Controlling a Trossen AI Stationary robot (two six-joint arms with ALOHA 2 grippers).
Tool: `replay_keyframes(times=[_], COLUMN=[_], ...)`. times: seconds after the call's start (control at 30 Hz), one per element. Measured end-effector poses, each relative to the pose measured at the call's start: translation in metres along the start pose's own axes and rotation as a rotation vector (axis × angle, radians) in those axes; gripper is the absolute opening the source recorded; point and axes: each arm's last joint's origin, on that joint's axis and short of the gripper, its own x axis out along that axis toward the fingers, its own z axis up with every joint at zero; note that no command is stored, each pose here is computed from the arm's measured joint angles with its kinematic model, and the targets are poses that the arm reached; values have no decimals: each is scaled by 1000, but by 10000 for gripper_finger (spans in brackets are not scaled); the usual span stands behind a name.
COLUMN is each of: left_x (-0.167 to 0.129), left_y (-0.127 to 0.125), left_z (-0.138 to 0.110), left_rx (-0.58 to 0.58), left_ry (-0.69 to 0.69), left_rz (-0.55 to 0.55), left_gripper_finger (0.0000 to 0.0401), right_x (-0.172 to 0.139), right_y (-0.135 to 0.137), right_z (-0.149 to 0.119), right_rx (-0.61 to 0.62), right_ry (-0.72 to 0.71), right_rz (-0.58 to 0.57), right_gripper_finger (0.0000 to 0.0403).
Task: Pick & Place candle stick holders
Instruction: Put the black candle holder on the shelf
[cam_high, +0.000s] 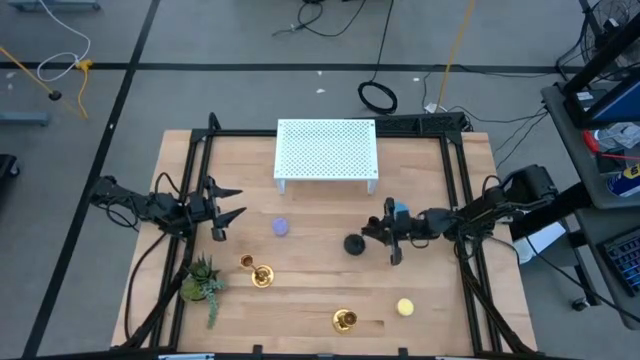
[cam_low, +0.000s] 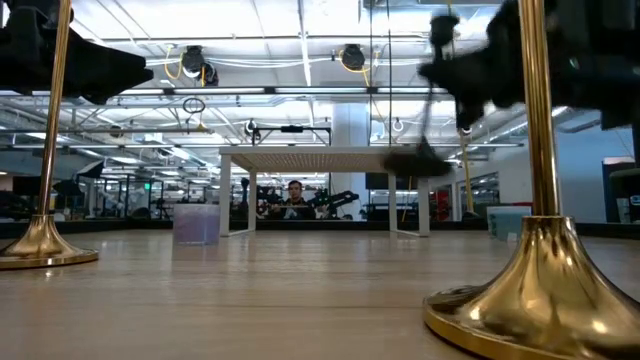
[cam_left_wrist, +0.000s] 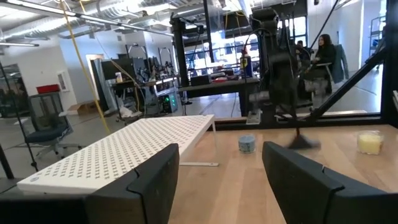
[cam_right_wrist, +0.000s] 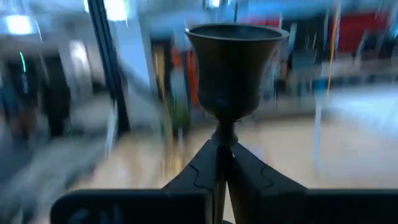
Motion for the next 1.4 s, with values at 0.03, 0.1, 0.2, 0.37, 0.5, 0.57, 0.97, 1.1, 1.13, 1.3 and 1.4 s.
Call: replay_keyframes(times=[0.03,0.1,0.2,0.37,0.5,0.57,0.97,1.1,1.13,1.3,1.4], left_x=[0,0,0,0,0,0,0,0,0,0,0], left_y=[0,0,0,0,0,0,0,0,0,0,0], left_z=[0,0,0,0,0,-1,-1,-1,-1,-1,0], left_rx=[-4,-4,13,4,8,11,14,11,9,-15,-32], left_ry=[0,0,-1,-4,-4,6,8,7,7,5,-1], left_rz=[0,0,0,1,0,-3,-5,-4,-4,-4,-3], left_gripper_finger=[239,239,239,239,239,239,239,239,239,239,239], right_x=[4,14,32,64,78,80,41,32,30,26,30], right_y=[0,-2,-10,-44,-82,-100,-179,-188,-189,-198,-202], right_z=[8,21,44,81,120,136,143,137,136,129,126], right_rx=[-2,-34,-81,-163,-215,-229,-140,-137,-137,-136,-137], right_ry=[-62,-150,-234,-100,55,79,153,177,175,167,136], right_rz=[-12,-36,-86,-251,-411,-484,-792,-834,-842,-840,-769], right_gripper_finger=[10,14,14,11,12,14,16,16,17,17,17])
